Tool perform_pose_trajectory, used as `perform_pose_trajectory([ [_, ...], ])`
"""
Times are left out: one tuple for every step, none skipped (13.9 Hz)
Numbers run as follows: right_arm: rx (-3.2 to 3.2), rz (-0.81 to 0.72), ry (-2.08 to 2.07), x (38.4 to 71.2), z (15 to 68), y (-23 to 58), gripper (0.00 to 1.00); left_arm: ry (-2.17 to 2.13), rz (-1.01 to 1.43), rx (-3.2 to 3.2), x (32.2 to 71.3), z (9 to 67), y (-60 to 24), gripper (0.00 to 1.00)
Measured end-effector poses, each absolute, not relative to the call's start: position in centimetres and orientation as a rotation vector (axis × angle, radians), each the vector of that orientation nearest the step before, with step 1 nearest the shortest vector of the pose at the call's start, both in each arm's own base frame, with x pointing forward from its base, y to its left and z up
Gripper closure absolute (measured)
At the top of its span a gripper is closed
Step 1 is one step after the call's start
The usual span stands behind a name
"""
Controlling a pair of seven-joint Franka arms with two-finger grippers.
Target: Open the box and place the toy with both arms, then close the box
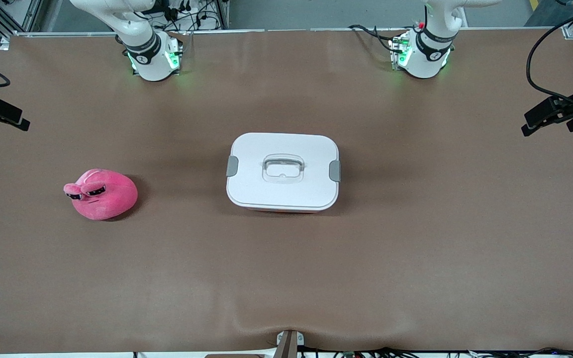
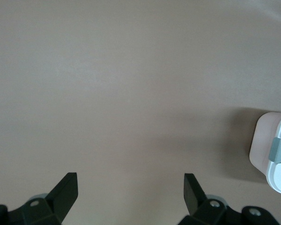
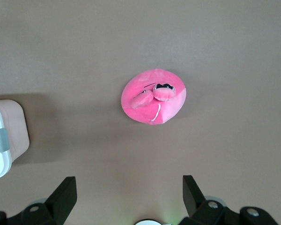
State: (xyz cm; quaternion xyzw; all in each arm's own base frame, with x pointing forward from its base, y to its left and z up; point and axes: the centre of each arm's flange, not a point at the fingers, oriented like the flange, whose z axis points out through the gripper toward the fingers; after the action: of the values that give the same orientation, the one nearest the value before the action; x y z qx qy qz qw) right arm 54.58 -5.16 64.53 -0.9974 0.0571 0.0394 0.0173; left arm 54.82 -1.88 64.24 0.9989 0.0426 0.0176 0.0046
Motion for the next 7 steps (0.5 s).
perform_pose_trajectory([
  [-3.099,0.122,0.185,54.56,64.53,-5.44,0.0,0.134,0.055,3.129,54.82,64.23,-1.89,0.0],
  [-3.099,0.121,0.19,54.55,64.53,-5.61,0.0,0.134,0.055,3.129,54.82,64.23,-1.88,0.0],
  [-3.098,0.12,0.191,54.55,64.54,-5.64,0.0,0.133,0.055,3.129,54.82,64.23,-1.89,0.0],
  [-3.099,0.12,0.19,54.55,64.54,-5.6,0.0,0.134,0.056,3.129,54.82,64.26,-1.87,0.0],
  [-3.099,0.121,0.189,54.55,64.53,-5.58,0.0,0.135,0.06,3.129,54.82,64.38,-1.82,0.0],
  [-3.098,0.121,0.191,54.54,64.53,-5.63,0.0,0.136,0.067,3.128,54.82,64.6,-1.78,0.0],
  [-3.098,0.121,0.194,54.53,64.53,-5.74,0.0,0.137,0.07,3.128,54.8,64.78,-1.76,0.0],
])
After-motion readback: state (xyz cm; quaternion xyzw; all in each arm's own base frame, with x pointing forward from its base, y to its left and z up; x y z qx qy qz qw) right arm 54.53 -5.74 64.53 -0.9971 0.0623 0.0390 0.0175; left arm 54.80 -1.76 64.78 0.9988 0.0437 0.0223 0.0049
